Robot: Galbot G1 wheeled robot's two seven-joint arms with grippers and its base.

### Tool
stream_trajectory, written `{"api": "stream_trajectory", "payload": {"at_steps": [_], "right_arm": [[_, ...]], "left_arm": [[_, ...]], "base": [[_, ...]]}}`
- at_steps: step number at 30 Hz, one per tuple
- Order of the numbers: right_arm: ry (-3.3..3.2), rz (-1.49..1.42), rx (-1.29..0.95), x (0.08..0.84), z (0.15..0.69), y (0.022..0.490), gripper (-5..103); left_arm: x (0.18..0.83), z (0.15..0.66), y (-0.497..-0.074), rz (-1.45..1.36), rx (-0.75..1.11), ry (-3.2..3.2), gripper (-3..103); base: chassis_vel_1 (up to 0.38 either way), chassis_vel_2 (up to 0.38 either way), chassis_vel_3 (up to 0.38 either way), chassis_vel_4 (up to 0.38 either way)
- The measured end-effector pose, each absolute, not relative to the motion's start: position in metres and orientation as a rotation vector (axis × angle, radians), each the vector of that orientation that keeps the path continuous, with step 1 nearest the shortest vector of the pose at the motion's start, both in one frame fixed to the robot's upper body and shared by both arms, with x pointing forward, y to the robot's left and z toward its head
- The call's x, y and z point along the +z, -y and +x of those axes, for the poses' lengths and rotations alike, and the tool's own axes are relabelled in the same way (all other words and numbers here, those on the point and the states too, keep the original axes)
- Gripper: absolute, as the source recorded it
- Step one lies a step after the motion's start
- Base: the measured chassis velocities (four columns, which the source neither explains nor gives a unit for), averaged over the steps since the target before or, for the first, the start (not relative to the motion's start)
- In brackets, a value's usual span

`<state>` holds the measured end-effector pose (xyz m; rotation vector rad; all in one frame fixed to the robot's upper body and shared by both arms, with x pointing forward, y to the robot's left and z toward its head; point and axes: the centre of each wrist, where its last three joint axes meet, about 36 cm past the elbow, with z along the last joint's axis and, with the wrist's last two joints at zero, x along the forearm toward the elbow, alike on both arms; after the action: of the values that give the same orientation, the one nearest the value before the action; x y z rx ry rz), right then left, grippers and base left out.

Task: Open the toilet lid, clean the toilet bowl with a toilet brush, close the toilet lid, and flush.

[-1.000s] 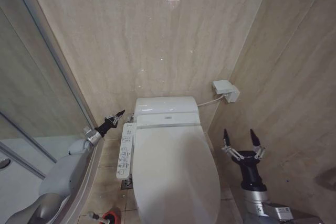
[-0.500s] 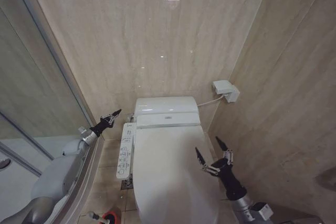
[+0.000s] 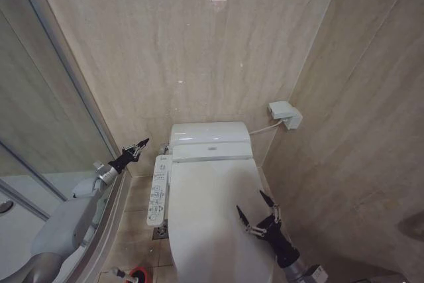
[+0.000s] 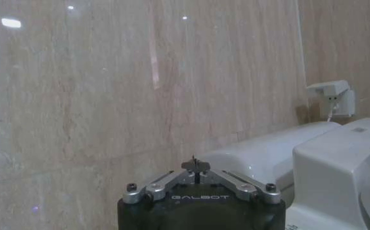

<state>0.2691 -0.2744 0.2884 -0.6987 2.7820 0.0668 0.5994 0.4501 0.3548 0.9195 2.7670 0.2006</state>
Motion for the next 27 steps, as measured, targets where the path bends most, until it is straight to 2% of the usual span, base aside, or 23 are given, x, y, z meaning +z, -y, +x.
{"api": "stream_trajectory", "payload": {"at_steps": [13, 20, 27], "right_arm": [[-2.815, -0.699, 0.074, 0.273, 0.255, 0.266, 100], [-2.621, -0.570, 0.132, 0.348, 0.273, 0.268, 100], [-2.541, -0.499, 0.149, 0.383, 0.278, 0.275, 100]], "left_arm": [[0.356, 0.593, -0.457, 0.920, 0.208, -2.769, 0], [0.352, 0.588, -0.458, 0.920, 0.204, -2.772, 0], [0.342, 0.585, -0.448, 0.930, 0.200, -2.782, 0]], "base": [[0.000, 0.000, 0.000, 0.000], [0.000, 0.000, 0.000, 0.000], [0.000, 0.000, 0.000, 0.000]]}}
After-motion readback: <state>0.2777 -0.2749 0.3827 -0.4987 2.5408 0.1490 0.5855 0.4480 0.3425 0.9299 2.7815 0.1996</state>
